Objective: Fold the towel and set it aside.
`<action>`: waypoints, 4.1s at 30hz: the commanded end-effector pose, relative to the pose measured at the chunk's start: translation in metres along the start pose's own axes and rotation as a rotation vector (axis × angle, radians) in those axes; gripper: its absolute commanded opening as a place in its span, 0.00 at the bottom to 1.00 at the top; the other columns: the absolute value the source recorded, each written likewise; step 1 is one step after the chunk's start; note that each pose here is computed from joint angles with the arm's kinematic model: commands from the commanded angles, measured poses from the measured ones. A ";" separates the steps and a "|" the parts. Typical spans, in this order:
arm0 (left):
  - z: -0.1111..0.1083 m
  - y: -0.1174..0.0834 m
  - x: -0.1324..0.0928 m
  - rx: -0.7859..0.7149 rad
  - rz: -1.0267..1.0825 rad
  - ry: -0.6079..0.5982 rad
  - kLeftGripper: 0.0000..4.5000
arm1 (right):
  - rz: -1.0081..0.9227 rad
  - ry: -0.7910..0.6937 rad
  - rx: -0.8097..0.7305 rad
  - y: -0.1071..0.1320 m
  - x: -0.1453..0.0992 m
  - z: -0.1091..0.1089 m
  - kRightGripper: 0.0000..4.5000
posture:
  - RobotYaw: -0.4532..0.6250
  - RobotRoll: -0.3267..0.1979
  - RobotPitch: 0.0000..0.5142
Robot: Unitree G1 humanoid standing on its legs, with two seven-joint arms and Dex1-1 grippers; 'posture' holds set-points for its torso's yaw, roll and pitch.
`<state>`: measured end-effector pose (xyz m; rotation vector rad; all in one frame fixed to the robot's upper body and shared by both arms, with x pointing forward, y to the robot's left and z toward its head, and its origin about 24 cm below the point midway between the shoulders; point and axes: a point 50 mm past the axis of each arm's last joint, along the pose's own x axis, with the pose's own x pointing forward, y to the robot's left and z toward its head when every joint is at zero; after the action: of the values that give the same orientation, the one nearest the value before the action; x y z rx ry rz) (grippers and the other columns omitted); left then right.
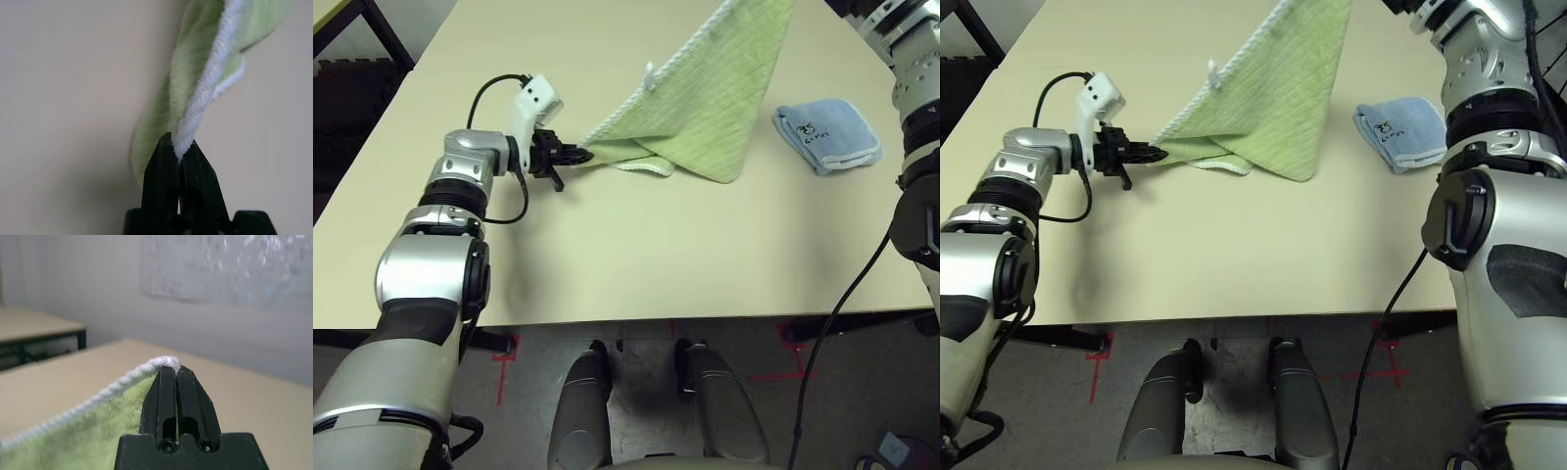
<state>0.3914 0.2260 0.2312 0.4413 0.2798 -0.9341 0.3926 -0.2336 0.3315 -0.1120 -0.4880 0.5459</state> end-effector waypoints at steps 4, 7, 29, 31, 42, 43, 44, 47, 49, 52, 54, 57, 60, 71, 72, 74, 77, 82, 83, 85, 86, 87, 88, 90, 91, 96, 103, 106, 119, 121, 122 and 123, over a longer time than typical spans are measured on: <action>0.022 0.009 -0.037 0.020 -0.009 0.071 0.01 | 0.076 0.333 0.006 -0.008 -0.027 -0.034 0.00 | 0.44 0.62 0.41; 0.022 0.009 -0.052 0.041 -0.041 0.140 0.01 | 0.201 0.508 0.048 -0.006 -0.042 -0.045 0.00 | 0.44 0.62 0.42; 0.010 0.011 -0.081 0.263 -0.134 0.540 0.01 | 0.211 0.787 -0.243 -0.032 -0.067 -0.030 0.00 | 0.42 0.62 0.46; 0.001 0.011 -0.082 0.236 -0.135 0.548 0.01 | 0.209 0.769 -0.231 -0.032 -0.067 -0.029 0.00 | 0.42 0.62 0.47; -0.006 0.011 -0.079 0.204 -0.117 0.542 0.01 | 0.250 0.696 -0.167 -0.021 -0.059 -0.036 0.00 | 0.42 0.62 0.47; -0.006 0.013 -0.078 0.213 -0.093 0.540 0.01 | 0.252 0.685 -0.159 -0.020 -0.058 -0.037 0.00 | 0.42 0.62 0.47; -0.005 0.014 -0.077 0.226 -0.062 0.539 0.01 | 0.252 0.675 -0.150 -0.019 -0.056 -0.038 0.00 | 0.42 0.62 0.47; 0.004 0.025 -0.072 0.328 0.135 0.510 0.01 | 0.198 0.616 -0.148 -0.016 -0.047 -0.038 0.00 | 0.41 0.62 0.48; 0.027 0.036 -0.069 0.431 0.381 0.416 0.01 | 0.043 0.477 -0.208 -0.020 -0.032 -0.025 0.00 | 0.41 0.62 0.48; 0.084 0.047 -0.076 0.561 0.787 0.144 0.01 | -0.274 0.131 -0.251 -0.029 -0.012 0.018 0.00 | 0.41 0.62 0.48; 0.113 0.047 -0.084 0.610 0.928 -0.001 0.01 | -0.313 0.026 -0.261 -0.029 -0.010 0.030 0.00 | 0.41 0.62 0.48; 0.133 0.044 -0.092 0.665 1.005 -0.112 0.01 | -0.282 -0.024 -0.253 -0.025 -0.010 0.027 0.00 | 0.41 0.62 0.48; 0.113 0.042 -0.080 0.660 0.845 -0.067 0.01 | -0.181 0.029 -0.223 -0.020 -0.015 0.006 0.00 | 0.41 0.62 0.48; -0.006 0.016 -0.083 0.379 0.043 0.436 0.01 | 0.434 0.488 -0.186 0.005 -0.068 -0.067 0.00 | 0.41 0.62 0.50; -0.008 0.014 -0.086 0.366 0.007 0.460 0.01 | 0.484 0.527 -0.192 0.007 -0.072 -0.069 0.00 | 0.41 0.62 0.50; -0.007 0.011 -0.089 0.358 -0.042 0.483 0.01 | 0.580 0.624 -0.165 0.009 -0.083 -0.075 0.00 | 0.41 0.62 0.49; -0.006 0.008 -0.090 0.356 -0.091 0.502 0.01 | 0.708 0.771 -0.135 0.012 -0.098 -0.080 0.00 | 0.41 0.62 0.49; -0.013 0.002 -0.088 0.347 -0.168 0.522 0.01 | 0.819 0.968 -0.116 0.014 -0.119 -0.085 0.00 | 0.41 0.62 0.49; -0.017 0.000 -0.088 0.347 -0.187 0.540 0.01 | 0.828 0.989 -0.114 0.014 -0.121 -0.086 0.00 | 0.41 0.62 0.49; -0.022 -0.003 -0.088 0.348 -0.210 0.563 0.01 | 0.831 1.007 -0.110 0.015 -0.124 -0.087 0.00 | 0.41 0.62 0.49; -0.023 -0.005 -0.087 0.348 -0.220 0.569 0.01 | 0.833 1.015 -0.109 0.015 -0.125 -0.087 0.00 | 0.41 0.62 0.49; -0.024 -0.006 -0.087 0.343 -0.230 0.573 0.01 | 0.836 1.024 -0.110 0.015 -0.126 -0.087 0.00 | 0.41 0.62 0.49; -0.025 -0.009 -0.087 0.334 -0.243 0.573 0.01 | 0.839 1.032 -0.114 0.015 -0.127 -0.087 0.00 | 0.41 0.62 0.49; -0.025 -0.013 -0.087 0.319 -0.265 0.571 0.01 | 0.841 1.040 -0.120 0.015 -0.128 -0.088 0.00 | 0.41 0.62 0.49; -0.025 -0.017 -0.087 0.306 -0.285 0.572 0.01 | 0.836 1.043 -0.138 0.014 -0.128 -0.088 0.00 | 0.41 0.62 0.49; -0.024 -0.035 -0.092 0.244 -0.370 0.580 0.01 | 0.819 1.043 -0.177 0.011 -0.125 -0.088 0.00 | 0.42 0.62 0.48; -0.020 -0.050 -0.087 0.157 -0.449 0.526 0.01 | 0.825 1.067 -0.258 0.006 -0.122 -0.087 0.00 | 0.42 0.62 0.47; -0.024 -0.049 -0.086 0.163 -0.452 0.543 0.01 | 0.851 1.072 -0.241 0.006 -0.121 -0.084 0.00 | 0.42 0.62 0.46; -0.044 -0.035 -0.092 0.231 -0.430 0.676 0.01 | 0.909 1.162 -0.190 0.013 -0.140 -0.074 0.00 | 0.41 0.62 0.45; -0.042 -0.034 -0.092 0.233 -0.427 0.672 0.01 | 0.904 1.168 -0.207 0.011 -0.139 -0.075 0.00 | 0.41 0.62 0.46; -0.041 -0.034 -0.092 0.235 -0.426 0.671 0.01 | 0.902 1.172 -0.218 0.011 -0.138 -0.075 0.00 | 0.41 0.62 0.46; -0.039 -0.033 -0.091 0.236 -0.423 0.665 0.01 | 0.900 1.176 -0.229 0.010 -0.138 -0.075 0.00 | 0.41 0.62 0.46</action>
<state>0.3145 0.2703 0.2284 0.9519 0.7959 -1.3063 0.3264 -0.2706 0.2093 -0.8355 0.5981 1.2634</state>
